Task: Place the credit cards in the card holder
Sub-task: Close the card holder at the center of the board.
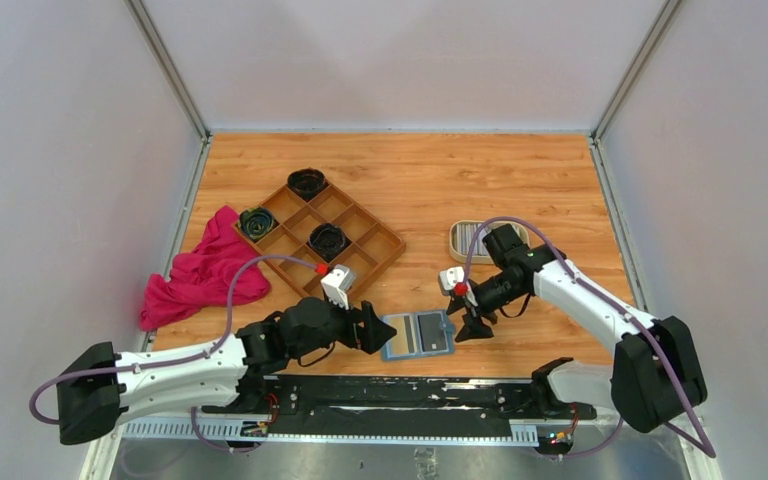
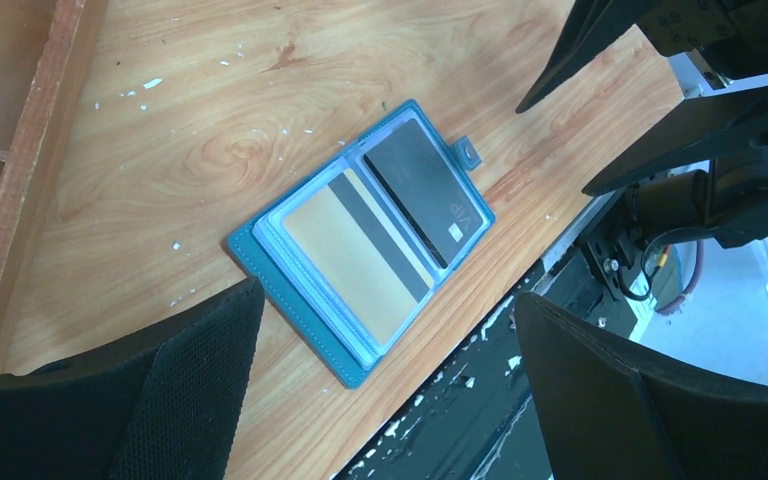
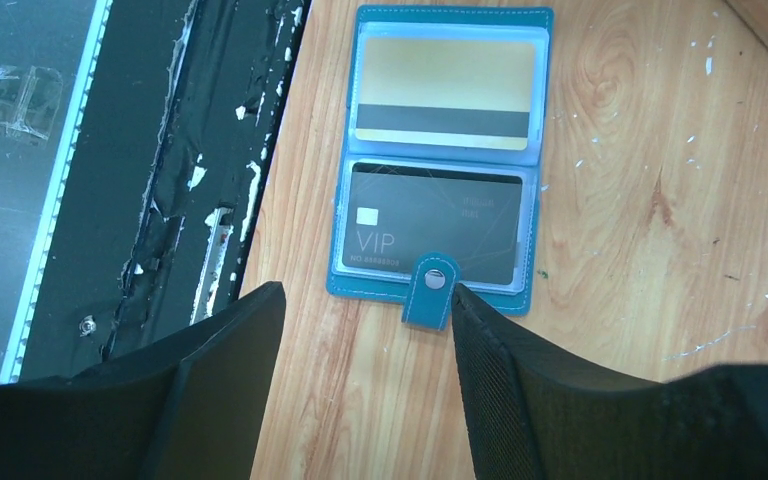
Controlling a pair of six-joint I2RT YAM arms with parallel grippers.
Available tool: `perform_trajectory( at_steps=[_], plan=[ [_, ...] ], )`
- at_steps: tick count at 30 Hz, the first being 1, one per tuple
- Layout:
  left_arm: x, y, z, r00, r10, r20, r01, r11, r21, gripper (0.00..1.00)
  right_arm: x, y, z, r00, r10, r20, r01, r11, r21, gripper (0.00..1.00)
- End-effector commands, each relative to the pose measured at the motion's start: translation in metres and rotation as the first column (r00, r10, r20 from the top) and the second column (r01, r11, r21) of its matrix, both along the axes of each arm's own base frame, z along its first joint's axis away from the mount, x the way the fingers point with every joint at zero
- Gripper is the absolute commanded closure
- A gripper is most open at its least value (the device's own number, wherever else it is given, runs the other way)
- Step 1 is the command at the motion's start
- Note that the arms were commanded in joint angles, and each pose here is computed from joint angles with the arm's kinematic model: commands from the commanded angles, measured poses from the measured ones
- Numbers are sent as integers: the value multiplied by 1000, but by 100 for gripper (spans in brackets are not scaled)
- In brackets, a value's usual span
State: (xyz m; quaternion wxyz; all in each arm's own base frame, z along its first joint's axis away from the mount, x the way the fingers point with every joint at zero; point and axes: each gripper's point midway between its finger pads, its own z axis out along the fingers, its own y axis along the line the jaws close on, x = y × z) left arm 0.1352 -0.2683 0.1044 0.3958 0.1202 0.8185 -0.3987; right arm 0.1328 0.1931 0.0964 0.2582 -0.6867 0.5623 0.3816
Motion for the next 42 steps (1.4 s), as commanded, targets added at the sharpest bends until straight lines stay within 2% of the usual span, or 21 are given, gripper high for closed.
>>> perform_trajectory(
  at_steps=[1,8,18,30,37,42],
  plan=[
    [4,3,-5,1000,18,17,-18,1000,4,0,1,-4,-4,1000,-4,-7,4,1000,-17,35],
    [3,-4,-19,999,19,-44,-17,999,47,0,17,5,-6,989,-130,-72,128,991,-26,39],
    [0,-5,-30,994,34,-107,-29,998,50,0,39,0,-29,970,-233,-64,221,963,-156,37],
    [-5,-3,-45,983,62,-175,-57,998,32,0,26,8,-46,991,-125,-40,113,968,-225,36],
    [-7,-1,-49,969,95,-226,-94,995,17,1,26,17,-31,994,-107,-16,102,979,-174,38],
    [-7,-1,-53,959,115,-260,-114,993,17,1,31,17,-39,993,-119,-1,116,972,-204,41]
  ],
)
